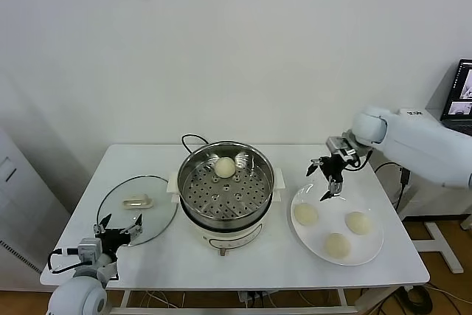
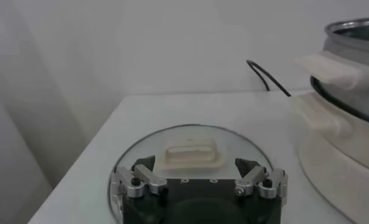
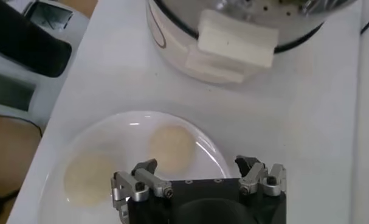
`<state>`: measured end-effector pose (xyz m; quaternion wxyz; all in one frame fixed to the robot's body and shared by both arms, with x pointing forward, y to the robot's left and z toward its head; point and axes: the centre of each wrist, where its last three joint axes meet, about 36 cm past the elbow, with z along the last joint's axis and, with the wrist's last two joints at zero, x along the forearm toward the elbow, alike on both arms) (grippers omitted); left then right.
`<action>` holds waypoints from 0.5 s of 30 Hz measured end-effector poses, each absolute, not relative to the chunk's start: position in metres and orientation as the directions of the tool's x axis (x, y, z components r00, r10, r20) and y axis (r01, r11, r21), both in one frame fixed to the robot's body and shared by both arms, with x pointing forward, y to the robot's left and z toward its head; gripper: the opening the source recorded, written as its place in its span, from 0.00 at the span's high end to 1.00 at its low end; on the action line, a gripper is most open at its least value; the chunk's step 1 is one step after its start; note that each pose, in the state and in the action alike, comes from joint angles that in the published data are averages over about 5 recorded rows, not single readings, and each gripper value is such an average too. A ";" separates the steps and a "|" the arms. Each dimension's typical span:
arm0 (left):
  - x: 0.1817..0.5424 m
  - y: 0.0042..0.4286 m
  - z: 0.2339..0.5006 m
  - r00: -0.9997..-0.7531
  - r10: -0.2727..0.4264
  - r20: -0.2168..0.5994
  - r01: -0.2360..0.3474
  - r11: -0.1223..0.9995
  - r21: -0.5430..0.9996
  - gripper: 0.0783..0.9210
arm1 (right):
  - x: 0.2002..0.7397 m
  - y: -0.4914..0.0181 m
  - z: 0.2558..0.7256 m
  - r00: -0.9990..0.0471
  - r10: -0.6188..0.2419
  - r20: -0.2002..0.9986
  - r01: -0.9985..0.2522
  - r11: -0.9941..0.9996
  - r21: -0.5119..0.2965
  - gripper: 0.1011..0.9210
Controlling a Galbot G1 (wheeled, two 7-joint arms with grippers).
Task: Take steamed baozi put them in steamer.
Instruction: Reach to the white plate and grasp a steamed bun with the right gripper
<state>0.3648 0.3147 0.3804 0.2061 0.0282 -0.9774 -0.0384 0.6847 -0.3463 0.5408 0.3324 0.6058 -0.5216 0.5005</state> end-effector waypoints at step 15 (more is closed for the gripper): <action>0.365 0.315 0.377 -0.912 -0.071 0.405 -0.040 0.996 0.084 0.12 | 0.676 -0.336 0.479 -0.018 -0.292 0.956 -0.980 -0.185 -0.075 0.12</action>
